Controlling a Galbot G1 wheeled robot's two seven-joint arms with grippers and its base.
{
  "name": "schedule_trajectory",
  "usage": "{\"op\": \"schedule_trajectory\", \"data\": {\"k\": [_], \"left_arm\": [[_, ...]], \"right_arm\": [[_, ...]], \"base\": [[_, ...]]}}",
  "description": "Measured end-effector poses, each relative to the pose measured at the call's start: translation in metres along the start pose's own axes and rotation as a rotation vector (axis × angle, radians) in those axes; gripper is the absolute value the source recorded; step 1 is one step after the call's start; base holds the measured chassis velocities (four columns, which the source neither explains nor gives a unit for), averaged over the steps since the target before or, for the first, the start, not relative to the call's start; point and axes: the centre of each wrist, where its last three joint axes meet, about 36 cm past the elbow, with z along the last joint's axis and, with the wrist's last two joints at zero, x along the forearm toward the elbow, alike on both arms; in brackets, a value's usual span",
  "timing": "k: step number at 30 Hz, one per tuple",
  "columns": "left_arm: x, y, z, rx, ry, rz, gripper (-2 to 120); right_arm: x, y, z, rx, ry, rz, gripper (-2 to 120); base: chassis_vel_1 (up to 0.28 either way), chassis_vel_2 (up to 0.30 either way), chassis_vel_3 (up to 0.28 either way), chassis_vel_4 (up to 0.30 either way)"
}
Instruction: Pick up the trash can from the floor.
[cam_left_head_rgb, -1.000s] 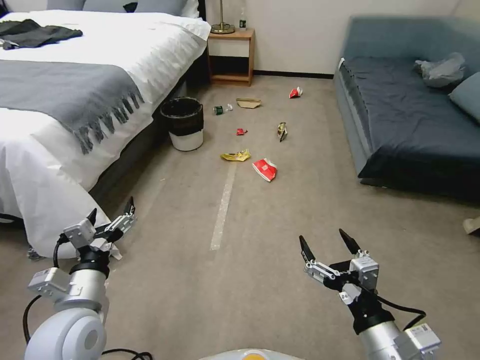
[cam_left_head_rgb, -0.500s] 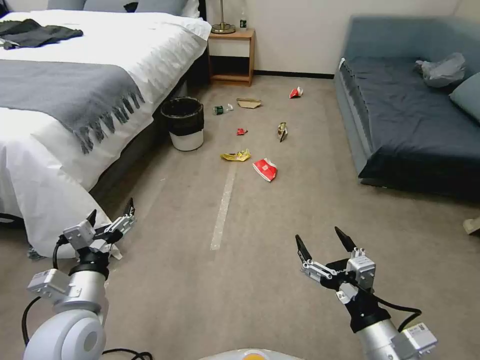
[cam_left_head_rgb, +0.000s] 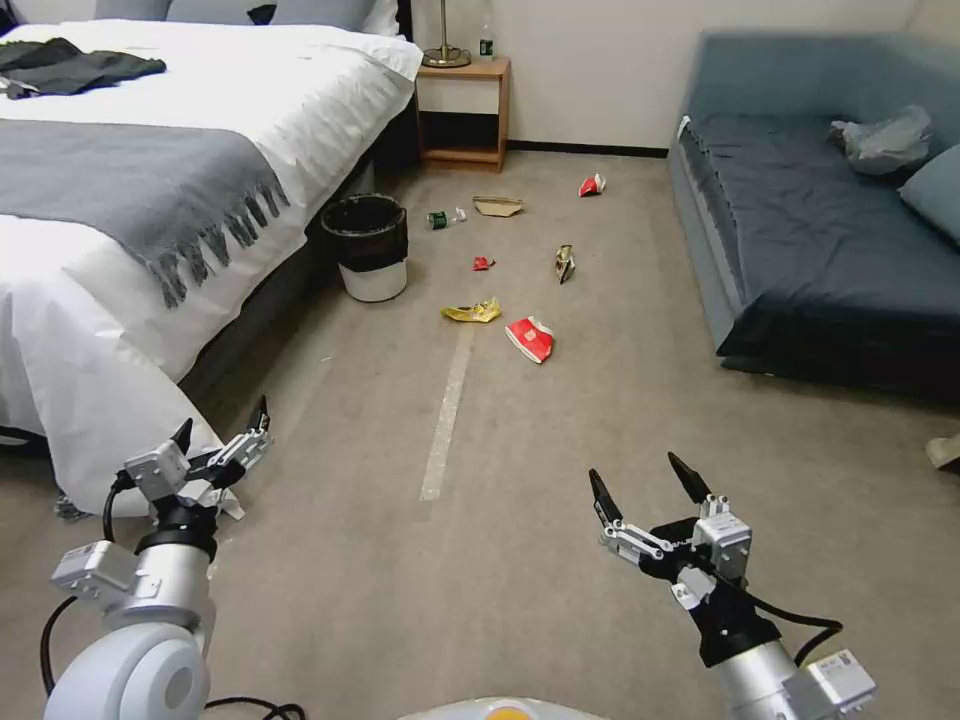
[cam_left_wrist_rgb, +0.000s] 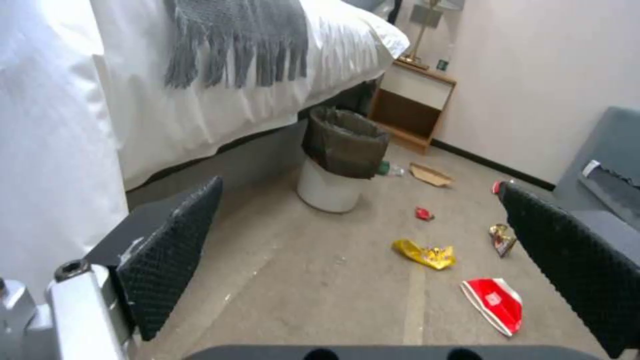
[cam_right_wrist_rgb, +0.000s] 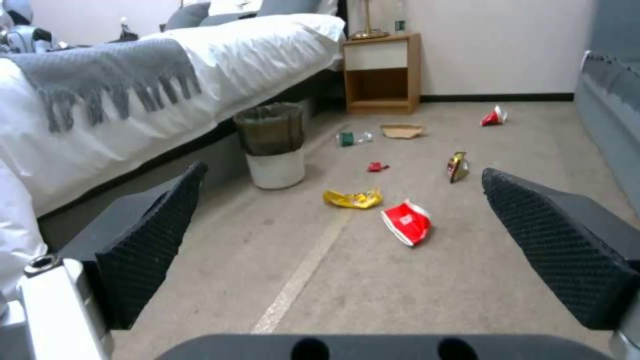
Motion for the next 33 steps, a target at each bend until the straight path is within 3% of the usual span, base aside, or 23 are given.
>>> {"op": "schedule_trajectory", "data": {"k": [33], "left_arm": [[0.0018, -0.0005, -0.0002, 0.0, -0.006, 0.0, 100]], "right_arm": [[0.0011, 0.0001, 0.0013, -0.008, -0.017, -0.018, 100]], "base": [[-0.02, 0.021, 0.022, -0.017]]}}
